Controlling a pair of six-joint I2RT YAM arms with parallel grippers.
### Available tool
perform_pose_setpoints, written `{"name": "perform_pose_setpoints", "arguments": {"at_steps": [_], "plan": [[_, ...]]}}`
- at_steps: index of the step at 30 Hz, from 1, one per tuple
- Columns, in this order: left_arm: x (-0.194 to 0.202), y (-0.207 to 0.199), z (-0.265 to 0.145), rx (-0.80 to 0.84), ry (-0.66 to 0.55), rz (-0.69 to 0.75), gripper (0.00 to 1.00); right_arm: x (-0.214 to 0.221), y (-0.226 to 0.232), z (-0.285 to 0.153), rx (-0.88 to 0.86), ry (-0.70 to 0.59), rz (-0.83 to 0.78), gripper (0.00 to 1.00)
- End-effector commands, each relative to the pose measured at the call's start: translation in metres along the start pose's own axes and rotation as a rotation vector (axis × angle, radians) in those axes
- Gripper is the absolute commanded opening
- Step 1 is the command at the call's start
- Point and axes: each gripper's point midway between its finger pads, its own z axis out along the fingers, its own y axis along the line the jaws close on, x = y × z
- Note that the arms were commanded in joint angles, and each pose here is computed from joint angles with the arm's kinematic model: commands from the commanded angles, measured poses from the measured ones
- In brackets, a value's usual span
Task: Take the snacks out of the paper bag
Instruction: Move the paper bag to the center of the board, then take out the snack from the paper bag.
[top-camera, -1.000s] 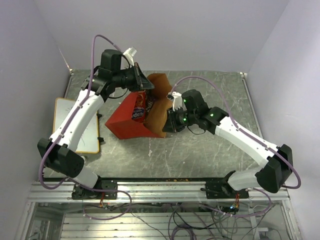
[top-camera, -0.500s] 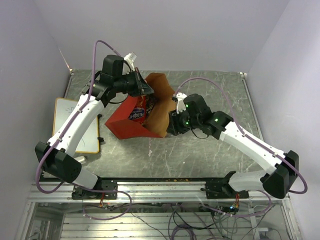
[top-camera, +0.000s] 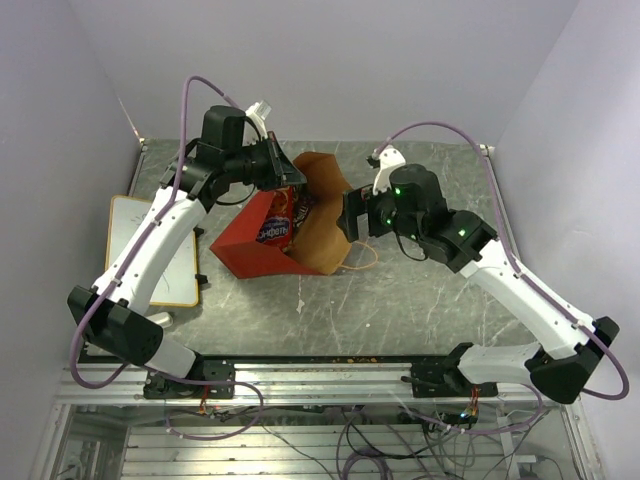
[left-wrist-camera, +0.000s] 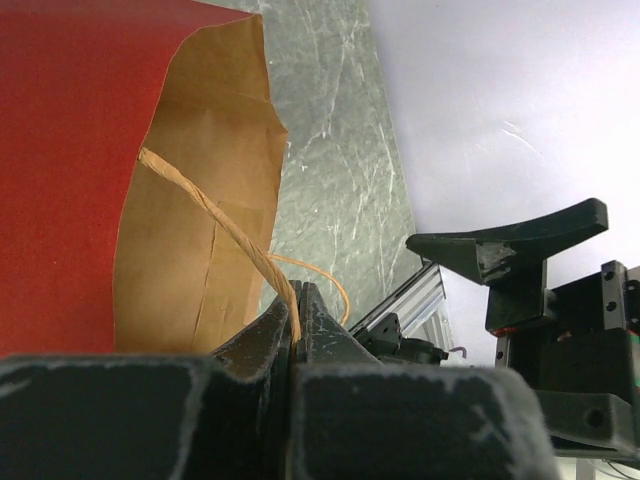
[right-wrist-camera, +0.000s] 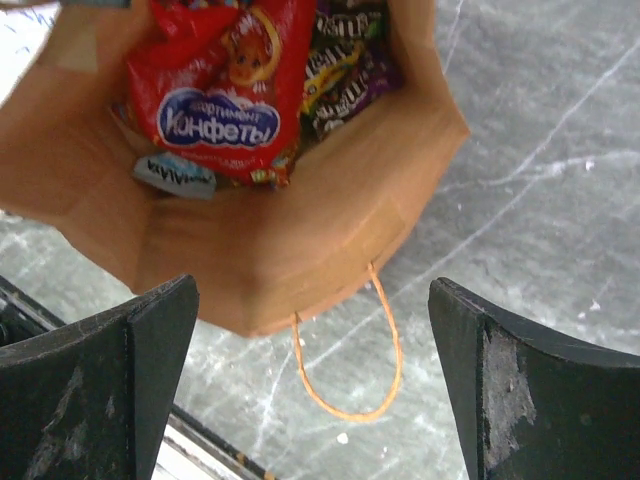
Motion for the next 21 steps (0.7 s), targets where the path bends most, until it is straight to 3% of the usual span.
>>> {"name": "perform_pose_setpoints", "arguments": {"at_steps": [1,7,16,21], "plan": [[-0.004,-0.02,-0.013,0.046,-0.015,0.027,0.07,-0.028,0.008,0.018,-0.017,-0.107,0.034,0.98],[-0.005,-0.024,-0.013,0.052,0.0,0.013,0.07,-0.043,0.049,0.075,-0.199,-0.22,0.156,0.9],[-0.002,-0.025,-0.017,0.037,0.021,-0.004,0.07,-0.036,0.037,0.138,-0.147,-0.401,0.248,0.89],[-0.001,-0.024,-0.019,0.027,0.022,-0.005,0.07,-0.027,0.044,0.167,-0.152,-0.456,0.219,0.88]]}}
